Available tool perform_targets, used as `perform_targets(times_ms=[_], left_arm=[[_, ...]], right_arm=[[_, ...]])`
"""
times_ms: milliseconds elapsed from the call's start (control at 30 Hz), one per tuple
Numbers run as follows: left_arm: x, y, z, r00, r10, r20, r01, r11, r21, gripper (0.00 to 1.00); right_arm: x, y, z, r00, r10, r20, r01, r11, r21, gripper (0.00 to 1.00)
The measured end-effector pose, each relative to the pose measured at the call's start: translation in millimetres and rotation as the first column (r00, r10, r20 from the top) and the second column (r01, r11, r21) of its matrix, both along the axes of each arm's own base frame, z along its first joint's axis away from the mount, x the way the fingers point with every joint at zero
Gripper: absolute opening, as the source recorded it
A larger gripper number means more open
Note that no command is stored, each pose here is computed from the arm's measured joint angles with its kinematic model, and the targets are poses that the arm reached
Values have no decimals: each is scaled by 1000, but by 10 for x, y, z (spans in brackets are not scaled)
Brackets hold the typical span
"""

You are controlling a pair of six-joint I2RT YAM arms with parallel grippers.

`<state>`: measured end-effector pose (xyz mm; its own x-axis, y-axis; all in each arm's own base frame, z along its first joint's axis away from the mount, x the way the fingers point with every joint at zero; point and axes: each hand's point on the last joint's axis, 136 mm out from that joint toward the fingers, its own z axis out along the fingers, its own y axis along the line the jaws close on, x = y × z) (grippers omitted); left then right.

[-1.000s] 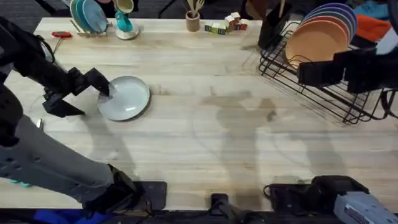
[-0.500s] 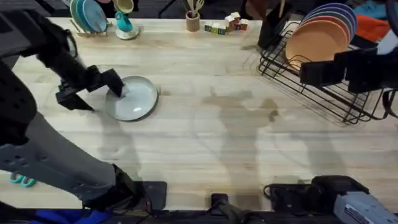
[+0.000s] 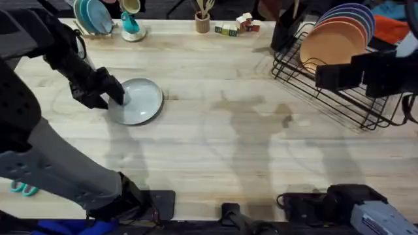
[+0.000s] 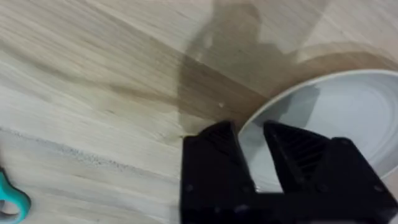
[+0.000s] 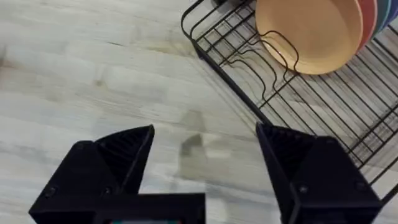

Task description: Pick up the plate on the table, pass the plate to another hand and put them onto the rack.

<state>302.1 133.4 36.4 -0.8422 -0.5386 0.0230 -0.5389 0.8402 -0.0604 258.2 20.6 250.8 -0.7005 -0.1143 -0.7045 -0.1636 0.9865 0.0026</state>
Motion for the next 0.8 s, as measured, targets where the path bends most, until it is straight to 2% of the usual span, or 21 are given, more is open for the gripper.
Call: perform_targets(times_ms=[67, 233, 333, 800], left_arm=[[-1, 7, 6, 1000, 1, 2, -1, 1000, 2, 213], [-38, 7, 27, 1000, 8, -9, -8, 1000, -7, 135], [-58, -15, 83, 1000, 8, -23, -8, 1000, -21, 56], [116, 71, 574, 1000, 7, 8, -7, 1000, -3, 45]], right_arm=[[0, 0, 0, 1000, 0, 0, 0, 1000, 0, 993], [0, 0, 0, 1000, 0, 0, 0, 1000, 0, 993], [0, 0, 0, 1000, 0, 0, 0, 1000, 0, 993], [52, 0, 52, 1000, 0, 30, 0, 1000, 0, 993]])
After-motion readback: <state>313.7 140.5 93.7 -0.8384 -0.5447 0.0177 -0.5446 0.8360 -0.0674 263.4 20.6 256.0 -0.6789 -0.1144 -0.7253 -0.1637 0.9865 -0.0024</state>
